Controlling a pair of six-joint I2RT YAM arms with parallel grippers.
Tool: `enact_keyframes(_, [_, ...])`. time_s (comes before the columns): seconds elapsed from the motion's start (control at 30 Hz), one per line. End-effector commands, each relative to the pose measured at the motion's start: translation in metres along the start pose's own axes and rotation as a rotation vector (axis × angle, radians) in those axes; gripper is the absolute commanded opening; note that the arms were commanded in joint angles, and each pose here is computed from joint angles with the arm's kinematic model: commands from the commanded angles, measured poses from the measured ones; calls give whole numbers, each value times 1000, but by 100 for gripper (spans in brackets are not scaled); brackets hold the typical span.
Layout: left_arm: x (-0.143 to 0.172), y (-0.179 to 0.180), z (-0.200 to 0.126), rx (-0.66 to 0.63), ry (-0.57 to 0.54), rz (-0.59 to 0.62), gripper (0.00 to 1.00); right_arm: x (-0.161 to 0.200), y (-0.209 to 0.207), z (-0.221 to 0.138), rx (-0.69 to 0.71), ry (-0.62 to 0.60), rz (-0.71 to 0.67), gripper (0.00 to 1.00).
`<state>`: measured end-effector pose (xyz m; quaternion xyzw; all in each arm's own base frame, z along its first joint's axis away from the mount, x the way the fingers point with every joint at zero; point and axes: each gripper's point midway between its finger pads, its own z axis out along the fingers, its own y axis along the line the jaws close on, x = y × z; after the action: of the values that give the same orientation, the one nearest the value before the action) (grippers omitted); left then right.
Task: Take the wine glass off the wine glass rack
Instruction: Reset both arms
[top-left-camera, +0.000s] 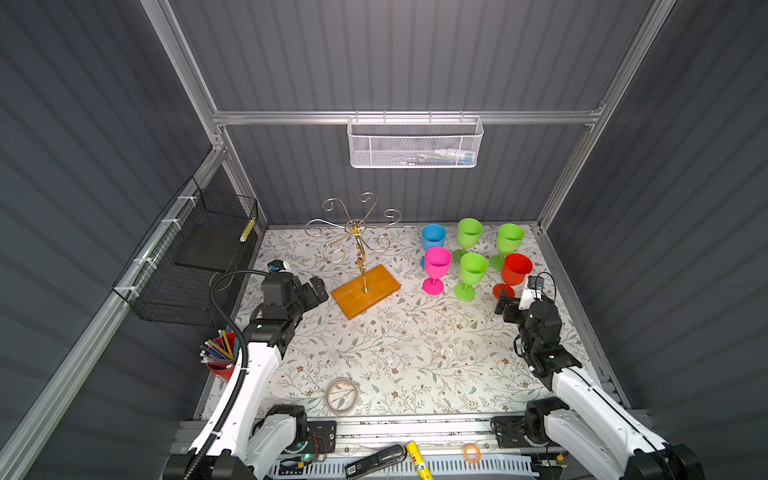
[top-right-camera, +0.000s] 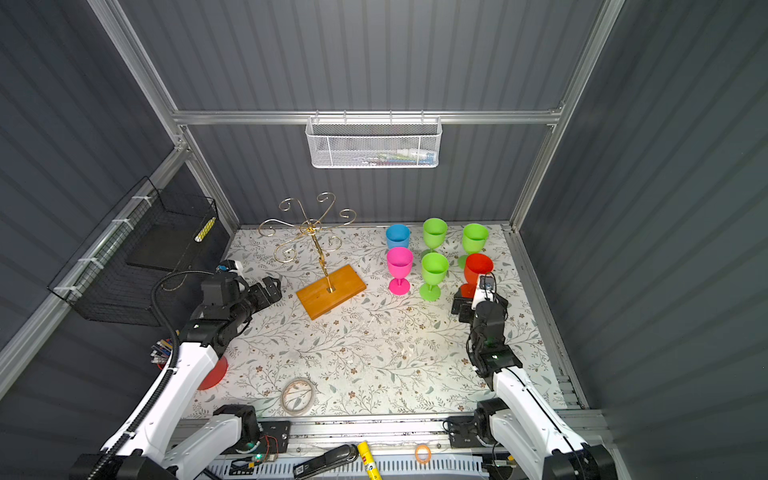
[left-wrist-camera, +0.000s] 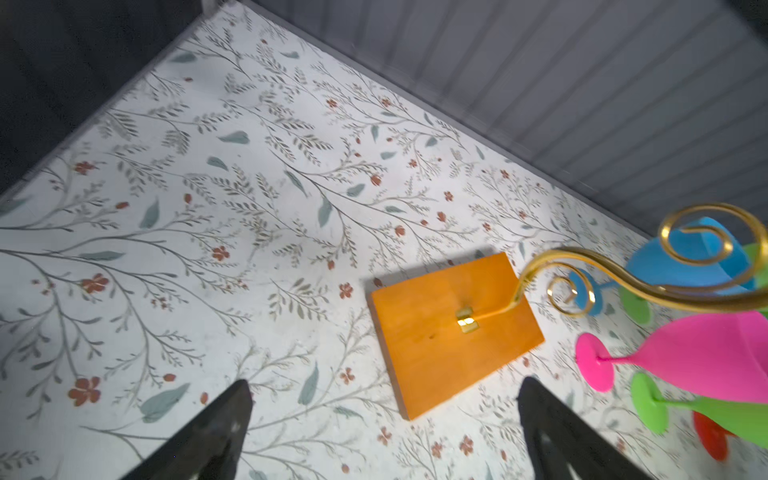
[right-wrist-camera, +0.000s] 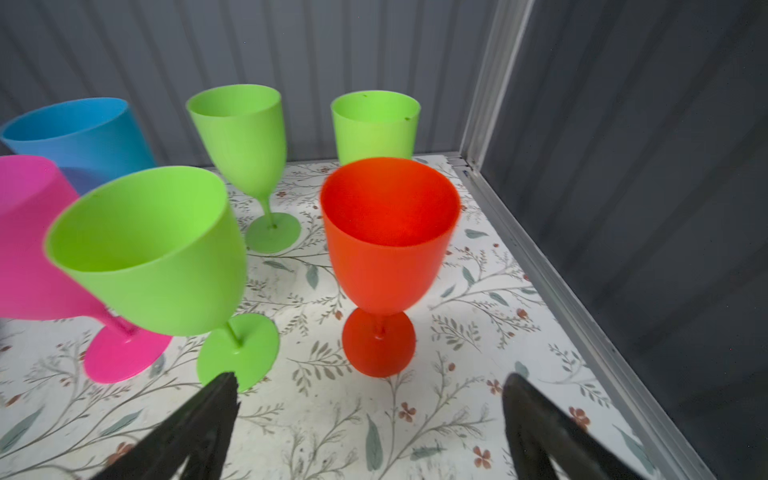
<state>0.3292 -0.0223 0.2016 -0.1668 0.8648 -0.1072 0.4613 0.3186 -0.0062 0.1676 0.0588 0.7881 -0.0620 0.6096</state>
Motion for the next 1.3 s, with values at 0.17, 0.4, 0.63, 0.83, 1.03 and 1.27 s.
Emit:
enact_keyframes(0.17, [-11,30,34,-171,-114,128,100,-8,-13,9,-12,-196,52,99])
enact_keyframes(0.4, [11,59,86,-323,-31,265,100,5,-10,24,-20,-194,30,99])
enact_keyframes(0.63, [28,58,119,-260,-84,319,100,11,-10,35,-12,-194,15,99])
enact_keyframes(0.83, [37,58,134,-221,-123,355,100,22,-12,50,-17,-185,30,99])
enact_keyframes(1.03, [33,54,125,-172,-245,385,100,23,-18,51,-23,-172,61,99])
enact_keyframes(1.27, [48,60,131,-148,-294,388,100,24,-20,52,-32,-156,80,99])
